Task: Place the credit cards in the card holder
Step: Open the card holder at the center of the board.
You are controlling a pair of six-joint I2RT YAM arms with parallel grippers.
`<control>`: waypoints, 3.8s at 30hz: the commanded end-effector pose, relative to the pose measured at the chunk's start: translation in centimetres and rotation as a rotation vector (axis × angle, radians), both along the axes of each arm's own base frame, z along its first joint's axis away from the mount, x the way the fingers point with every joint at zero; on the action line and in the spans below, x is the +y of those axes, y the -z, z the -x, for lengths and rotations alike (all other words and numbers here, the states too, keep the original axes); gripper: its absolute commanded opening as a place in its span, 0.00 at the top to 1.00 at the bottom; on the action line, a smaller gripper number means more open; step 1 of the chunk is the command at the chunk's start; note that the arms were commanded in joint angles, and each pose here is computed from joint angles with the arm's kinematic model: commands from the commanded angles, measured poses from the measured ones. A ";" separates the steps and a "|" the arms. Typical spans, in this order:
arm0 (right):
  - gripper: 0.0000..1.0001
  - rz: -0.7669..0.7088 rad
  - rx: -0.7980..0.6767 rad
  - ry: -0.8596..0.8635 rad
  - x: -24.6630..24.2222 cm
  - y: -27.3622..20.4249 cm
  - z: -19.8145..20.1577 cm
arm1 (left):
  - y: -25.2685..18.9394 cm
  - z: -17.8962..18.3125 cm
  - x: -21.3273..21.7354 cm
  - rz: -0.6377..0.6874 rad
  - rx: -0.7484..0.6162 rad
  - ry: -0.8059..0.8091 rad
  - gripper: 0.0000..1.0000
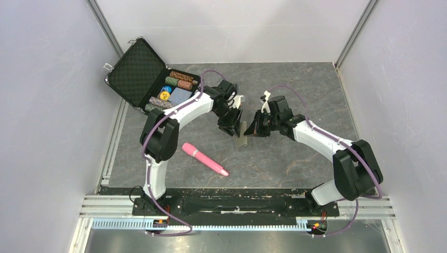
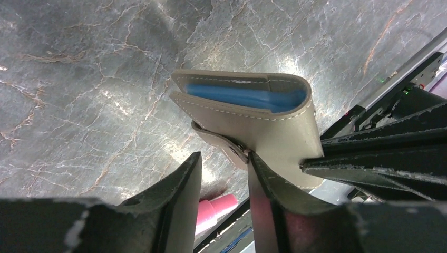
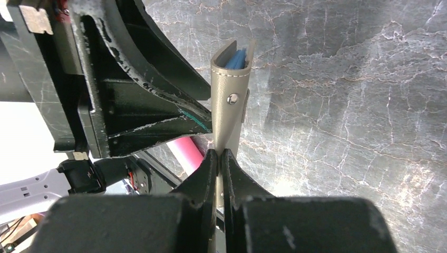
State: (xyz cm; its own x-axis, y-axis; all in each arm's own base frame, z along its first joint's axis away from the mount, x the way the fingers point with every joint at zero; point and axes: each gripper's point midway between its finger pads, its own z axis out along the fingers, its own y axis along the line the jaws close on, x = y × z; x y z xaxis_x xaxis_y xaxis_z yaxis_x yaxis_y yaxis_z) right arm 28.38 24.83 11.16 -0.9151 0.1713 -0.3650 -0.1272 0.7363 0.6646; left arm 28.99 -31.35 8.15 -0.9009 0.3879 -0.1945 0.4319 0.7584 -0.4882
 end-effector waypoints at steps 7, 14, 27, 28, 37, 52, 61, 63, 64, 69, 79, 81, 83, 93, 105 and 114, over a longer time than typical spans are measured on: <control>1.00 -0.080 -0.084 -0.005 1.1 -3.0 -1.1 | 2.3 -1.2 2.6 -0.154 -0.066 0.024 0.73; 1.00 -0.082 -0.096 -0.002 0.9 -3.3 -1.0 | 2.2 -1.8 3.5 -0.102 -0.037 -0.041 0.87; 0.96 -0.107 -0.122 0.028 -0.6 -2.6 -0.7 | -3.2 -2.6 4.6 0.234 -0.018 -0.164 0.98; 0.82 -0.107 -0.137 0.019 -0.7 -2.7 -0.7 | -3.9 -2.7 4.6 0.245 -0.037 -0.156 0.98; 0.03 -0.024 -0.363 0.047 -4.7 -7.8 -4.2 | -13.9 -3.0 3.4 0.434 -0.295 0.014 0.98; 0.02 -0.273 -0.714 -0.338 -0.2 -19.6 -5.1 | -23.2 3.5 2.3 0.698 -0.305 0.406 0.98; 0.02 -0.543 -0.730 -0.479 2.9 -22.0 -1.6 | -24.9 6.2 0.3 0.772 -0.263 0.489 0.98; 0.02 -0.598 -0.719 -0.511 3.5 -22.2 -0.4 | -25.2 6.4 0.4 0.780 -0.265 0.492 0.98; 0.03 -0.625 -0.716 -0.524 3.7 -22.3 0.2 | -25.3 6.4 0.4 0.779 -0.268 0.492 0.98; 0.11 -0.724 -0.700 -0.587 3.6 -23.3 2.4 | -25.2 6.4 0.4 0.772 -0.272 0.489 0.98; 0.19 -0.551 -0.654 -0.626 3.3 -20.0 2.1 | -24.5 5.8 0.6 0.724 -0.303 0.477 0.98; 0.19 -0.441 -0.618 -0.628 3.0 -18.3 1.6 | -24.5 5.7 0.6 0.723 -0.307 0.475 0.98; 0.19 -0.384 -0.583 -0.649 2.7 -17.3 1.7 | -24.6 5.6 0.6 0.723 -0.310 0.472 0.98; 0.31 -0.321 -0.554 -0.686 1.8 -17.2 3.1 | -23.9 5.0 0.6 0.690 -0.321 0.460 0.98; 0.34 -0.148 -0.603 -0.531 0.6 -18.4 -0.6 | -21.5 2.6 1.3 0.519 -0.354 0.356 0.98; 0.32 -0.044 -0.648 -0.388 -1.5 -19.4 -3.7 | -21.5 1.7 1.5 0.491 -0.423 0.359 0.98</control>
State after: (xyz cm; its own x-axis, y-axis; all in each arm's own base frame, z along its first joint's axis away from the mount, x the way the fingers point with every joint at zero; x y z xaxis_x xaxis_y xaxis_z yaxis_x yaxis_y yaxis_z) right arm 30.45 24.74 28.30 -0.5713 -0.1338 -0.8097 -0.7627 0.4508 0.4637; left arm 26.52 -29.77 27.66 -0.6105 0.4517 -0.6506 0.7898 0.2862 -0.5424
